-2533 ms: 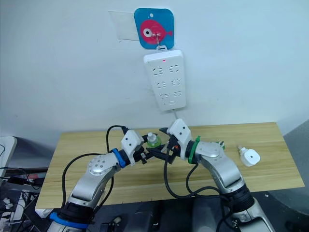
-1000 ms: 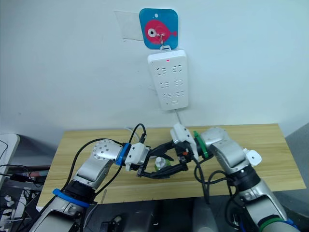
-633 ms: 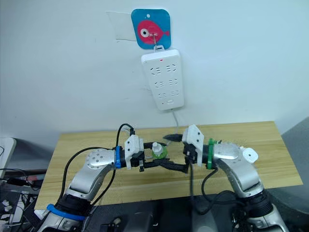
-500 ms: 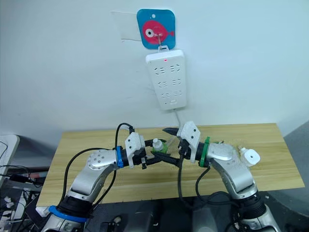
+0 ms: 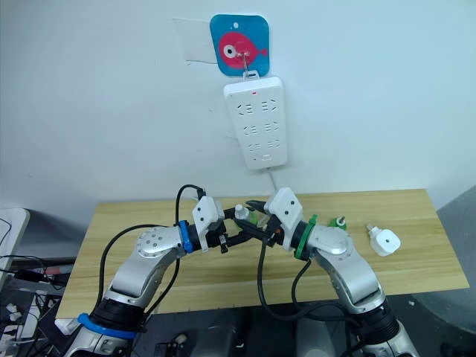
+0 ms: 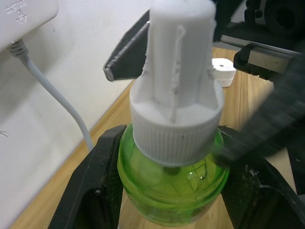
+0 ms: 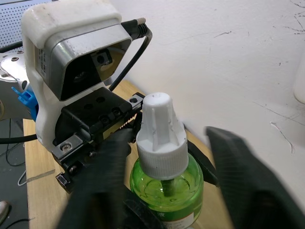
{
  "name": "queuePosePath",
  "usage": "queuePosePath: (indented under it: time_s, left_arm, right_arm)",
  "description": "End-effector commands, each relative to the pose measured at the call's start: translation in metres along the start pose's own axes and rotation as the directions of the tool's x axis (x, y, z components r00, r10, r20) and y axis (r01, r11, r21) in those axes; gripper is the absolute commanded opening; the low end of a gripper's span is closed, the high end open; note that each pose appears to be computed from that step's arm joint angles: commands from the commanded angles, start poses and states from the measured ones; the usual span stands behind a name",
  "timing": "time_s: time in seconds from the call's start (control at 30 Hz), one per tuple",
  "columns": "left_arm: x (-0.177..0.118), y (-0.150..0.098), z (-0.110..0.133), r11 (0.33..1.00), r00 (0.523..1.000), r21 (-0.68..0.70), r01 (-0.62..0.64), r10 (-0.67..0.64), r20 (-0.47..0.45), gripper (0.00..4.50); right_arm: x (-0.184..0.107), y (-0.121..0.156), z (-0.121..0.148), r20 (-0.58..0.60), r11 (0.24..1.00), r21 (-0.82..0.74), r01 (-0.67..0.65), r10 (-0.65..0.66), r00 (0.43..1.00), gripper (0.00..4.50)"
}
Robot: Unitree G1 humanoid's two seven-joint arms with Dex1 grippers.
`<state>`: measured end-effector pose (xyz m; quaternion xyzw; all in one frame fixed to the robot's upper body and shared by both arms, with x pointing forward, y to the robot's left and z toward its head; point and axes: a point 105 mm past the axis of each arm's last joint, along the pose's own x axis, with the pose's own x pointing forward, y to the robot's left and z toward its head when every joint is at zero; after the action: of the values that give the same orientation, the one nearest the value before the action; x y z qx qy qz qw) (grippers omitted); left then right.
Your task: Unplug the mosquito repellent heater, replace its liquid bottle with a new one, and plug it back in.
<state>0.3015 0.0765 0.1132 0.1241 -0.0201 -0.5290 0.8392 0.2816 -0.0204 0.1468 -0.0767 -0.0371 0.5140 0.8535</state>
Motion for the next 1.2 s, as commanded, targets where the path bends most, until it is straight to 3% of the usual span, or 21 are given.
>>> queuePosePath:
  time_s: [0.03, 0.2, 0.27, 0.37, 0.5, 0.57, 0.7, 0.83, 1.03, 1.2]
  left_arm:
    - [0.003, -0.005, 0.015, 0.999, 0.998, 0.035, 0.023, -0.025, 0.052, 2.27]
    - [0.003, -0.010, 0.015, 0.997, 0.997, 0.037, 0.062, -0.064, 0.053, 2.27]
    - [0.002, -0.015, 0.017, 0.992, 0.991, 0.045, 0.114, -0.117, 0.058, 2.27]
    - [-0.003, -0.031, 0.019, 0.963, 0.964, 0.080, 0.259, -0.263, 0.049, 2.27]
    - [-0.012, -0.048, 0.018, 0.894, 0.900, 0.130, 0.429, -0.435, 0.021, 2.27]
    - [-0.016, -0.054, 0.018, 0.857, 0.866, 0.145, 0.494, -0.501, 0.008, 2.27]
    - [-0.020, -0.056, 0.014, 0.795, 0.813, 0.187, 0.577, -0.582, -0.034, 2.27]
    - [-0.014, -0.039, 0.015, 0.826, 0.846, 0.202, 0.526, -0.532, -0.026, 2.27]
    - [-0.011, -0.012, 0.011, 0.930, 0.942, 0.164, 0.330, -0.335, 0.007, 2.27]
    - [-0.009, -0.010, 0.010, 0.975, 0.978, 0.097, 0.198, -0.203, 0.045, 2.27]
  right_arm:
    - [-0.002, 0.004, 0.008, 0.034, 0.999, -0.022, -0.024, 0.025, 0.999, 1.04]
    - [-0.005, 0.011, 0.011, 0.039, 0.993, -0.020, -0.114, 0.115, 0.993, 1.01]
    - [-0.006, 0.015, 0.017, 0.054, 0.977, -0.016, -0.211, 0.211, 0.976, 1.01]
    - [-0.009, 0.024, 0.023, 0.046, 0.913, -0.046, -0.406, 0.408, 0.912, 1.01]
    - [-0.016, 0.034, 0.022, 0.009, 0.762, -0.054, -0.645, 0.646, 0.763, 1.01]
    - [-0.018, 0.035, 0.020, -0.017, 0.696, -0.066, -0.715, 0.716, 0.698, 1.01]
    - [-0.014, 0.028, 0.017, -0.042, 0.646, -0.072, -0.760, 0.759, 0.650, 1.01]
    - [-0.012, 0.013, 0.023, -0.035, 0.680, -0.078, -0.729, 0.729, 0.683, 2.27]
    - [-0.034, -0.006, 0.016, -0.059, 0.812, -0.057, -0.580, 0.577, 0.814, 4.45]
    - [-0.027, -0.002, 0.016, -0.019, 0.919, -0.085, -0.384, 0.384, 0.923, 4.49]
